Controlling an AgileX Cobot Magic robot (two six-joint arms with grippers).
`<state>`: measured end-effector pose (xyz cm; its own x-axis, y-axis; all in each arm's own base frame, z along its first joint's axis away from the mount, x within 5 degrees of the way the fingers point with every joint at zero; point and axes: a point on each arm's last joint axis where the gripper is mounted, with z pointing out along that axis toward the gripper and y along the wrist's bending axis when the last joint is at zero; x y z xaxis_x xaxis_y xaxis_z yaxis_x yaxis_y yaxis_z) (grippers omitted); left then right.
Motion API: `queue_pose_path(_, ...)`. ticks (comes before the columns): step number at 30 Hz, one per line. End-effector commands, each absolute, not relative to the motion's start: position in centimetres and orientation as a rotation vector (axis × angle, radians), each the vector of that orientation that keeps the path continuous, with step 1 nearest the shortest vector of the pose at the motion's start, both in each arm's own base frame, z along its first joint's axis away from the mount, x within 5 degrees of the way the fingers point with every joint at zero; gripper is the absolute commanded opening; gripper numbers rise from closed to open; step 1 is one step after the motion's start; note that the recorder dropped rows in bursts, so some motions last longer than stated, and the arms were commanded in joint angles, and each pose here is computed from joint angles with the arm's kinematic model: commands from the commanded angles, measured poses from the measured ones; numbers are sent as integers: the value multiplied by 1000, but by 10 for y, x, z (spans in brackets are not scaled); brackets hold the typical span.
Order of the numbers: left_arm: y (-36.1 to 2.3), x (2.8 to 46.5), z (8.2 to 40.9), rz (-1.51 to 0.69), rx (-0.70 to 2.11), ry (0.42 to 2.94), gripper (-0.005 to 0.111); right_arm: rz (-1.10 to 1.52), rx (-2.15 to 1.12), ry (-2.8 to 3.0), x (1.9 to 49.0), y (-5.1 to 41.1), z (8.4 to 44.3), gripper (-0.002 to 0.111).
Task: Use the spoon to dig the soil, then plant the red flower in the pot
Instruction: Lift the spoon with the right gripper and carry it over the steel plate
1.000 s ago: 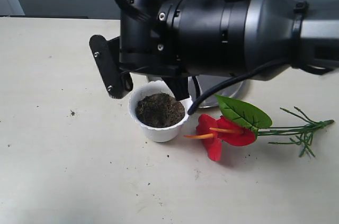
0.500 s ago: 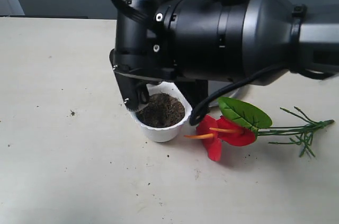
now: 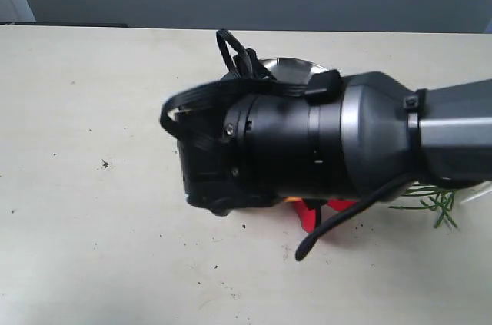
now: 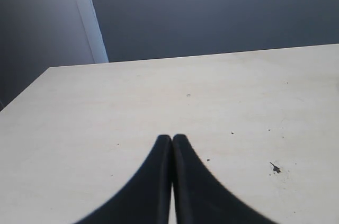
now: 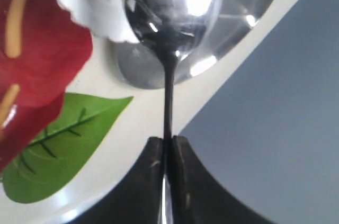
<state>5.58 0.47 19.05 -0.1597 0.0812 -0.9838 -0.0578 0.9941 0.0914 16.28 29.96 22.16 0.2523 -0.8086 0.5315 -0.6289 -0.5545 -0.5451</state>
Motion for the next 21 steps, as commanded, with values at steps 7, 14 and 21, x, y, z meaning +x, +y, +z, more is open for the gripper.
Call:
queue_pose_path(7,4,55,192,107,15,1716,0,-1312,-2242,1282,170,293,218,-1)
queue_pose_path(14,4,55,192,107,15,1716,0,-1307,-2298,1284,169,296,206,-1)
queue_pose_path(21,4,55,192,107,15,1716,0,-1244,-2319,1288,168,298,203,-1)
